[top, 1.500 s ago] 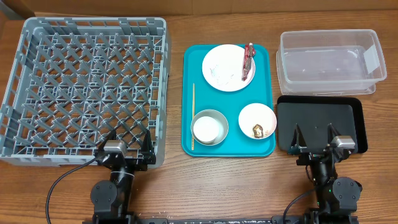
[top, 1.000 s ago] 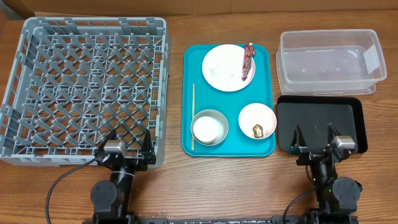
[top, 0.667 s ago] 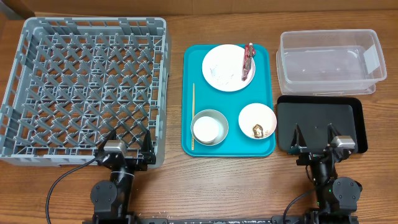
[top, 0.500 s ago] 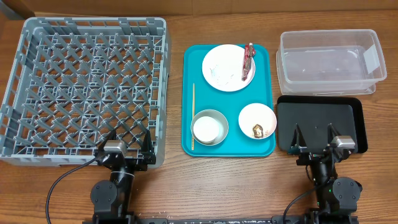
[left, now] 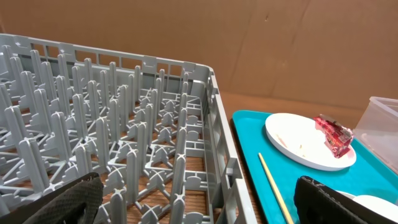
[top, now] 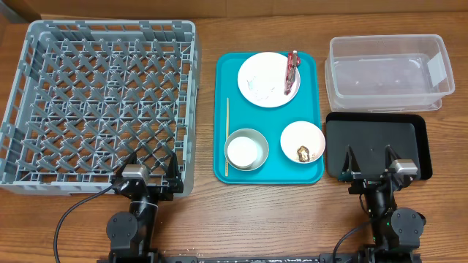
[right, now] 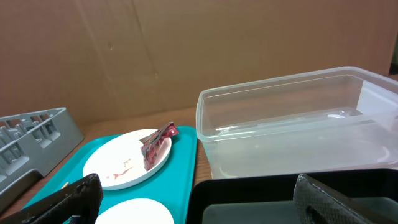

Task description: Sort waste into correct bins and load items into the dishwasher

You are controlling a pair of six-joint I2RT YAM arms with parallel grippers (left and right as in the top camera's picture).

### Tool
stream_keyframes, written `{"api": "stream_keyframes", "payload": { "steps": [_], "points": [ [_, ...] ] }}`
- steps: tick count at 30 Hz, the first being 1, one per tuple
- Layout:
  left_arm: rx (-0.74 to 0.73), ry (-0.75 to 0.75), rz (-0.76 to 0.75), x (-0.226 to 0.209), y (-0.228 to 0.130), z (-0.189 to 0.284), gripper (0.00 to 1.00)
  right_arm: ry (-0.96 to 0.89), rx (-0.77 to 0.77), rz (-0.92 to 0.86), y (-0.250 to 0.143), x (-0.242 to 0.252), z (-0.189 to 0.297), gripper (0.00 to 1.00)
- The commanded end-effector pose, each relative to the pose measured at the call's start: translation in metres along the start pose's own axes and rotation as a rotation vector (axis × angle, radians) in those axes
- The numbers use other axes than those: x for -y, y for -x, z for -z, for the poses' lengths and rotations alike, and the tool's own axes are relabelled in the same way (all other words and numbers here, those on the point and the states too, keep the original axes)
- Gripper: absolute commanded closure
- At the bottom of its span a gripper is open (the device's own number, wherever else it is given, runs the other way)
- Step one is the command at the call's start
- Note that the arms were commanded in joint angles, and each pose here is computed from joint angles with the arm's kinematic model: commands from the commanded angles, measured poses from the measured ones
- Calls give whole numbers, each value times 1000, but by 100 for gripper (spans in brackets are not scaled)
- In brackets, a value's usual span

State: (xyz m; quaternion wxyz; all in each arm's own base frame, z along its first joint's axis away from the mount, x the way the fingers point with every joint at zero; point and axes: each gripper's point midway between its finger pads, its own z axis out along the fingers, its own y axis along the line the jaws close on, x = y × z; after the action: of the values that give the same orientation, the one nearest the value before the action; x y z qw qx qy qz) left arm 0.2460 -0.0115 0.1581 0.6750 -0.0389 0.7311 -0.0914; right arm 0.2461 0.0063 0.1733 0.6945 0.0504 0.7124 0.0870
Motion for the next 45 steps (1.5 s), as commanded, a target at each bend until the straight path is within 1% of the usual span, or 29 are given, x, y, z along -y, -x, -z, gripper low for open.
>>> {"api": "stream_keyframes", "payload": {
  "steps": [1, 22, 26, 30, 31, 34, 37, 40, 45],
  "points": [
    [2, -13, -20, 2, -1, 0, 0, -12, 4, -4, -2, 3, 0, 0],
    [3, -13, -20, 2, 0, 0, 0, -10, 5, -4, -1, 3, 0, 0],
    [6, 42, -19, -7, 0, 0, 0, -11, 5, -4, -2, 3, 0, 0],
    [6, 40, -18, -7, 0, 0, 0, -11, 5, -4, -1, 3, 0, 0],
    [12, 38, -14, -6, 1, 0, 0, -7, 3, -6, -2, 2, 0, 0],
    [44, 28, 66, -5, 9, 1, 0, 1, 2, -42, -2, 1, 0, 0],
    [8, 24, 94, -4, 0, 0, 0, -2, -5, -42, -4, 1, -1, 0],
    [0, 16, 93, -3, 0, 1, 0, -3, -14, -44, -5, 1, -1, 0],
    [-60, 18, 96, 0, 0, 6, 0, -9, -58, -48, -5, 1, 1, 0]
  ]
}}
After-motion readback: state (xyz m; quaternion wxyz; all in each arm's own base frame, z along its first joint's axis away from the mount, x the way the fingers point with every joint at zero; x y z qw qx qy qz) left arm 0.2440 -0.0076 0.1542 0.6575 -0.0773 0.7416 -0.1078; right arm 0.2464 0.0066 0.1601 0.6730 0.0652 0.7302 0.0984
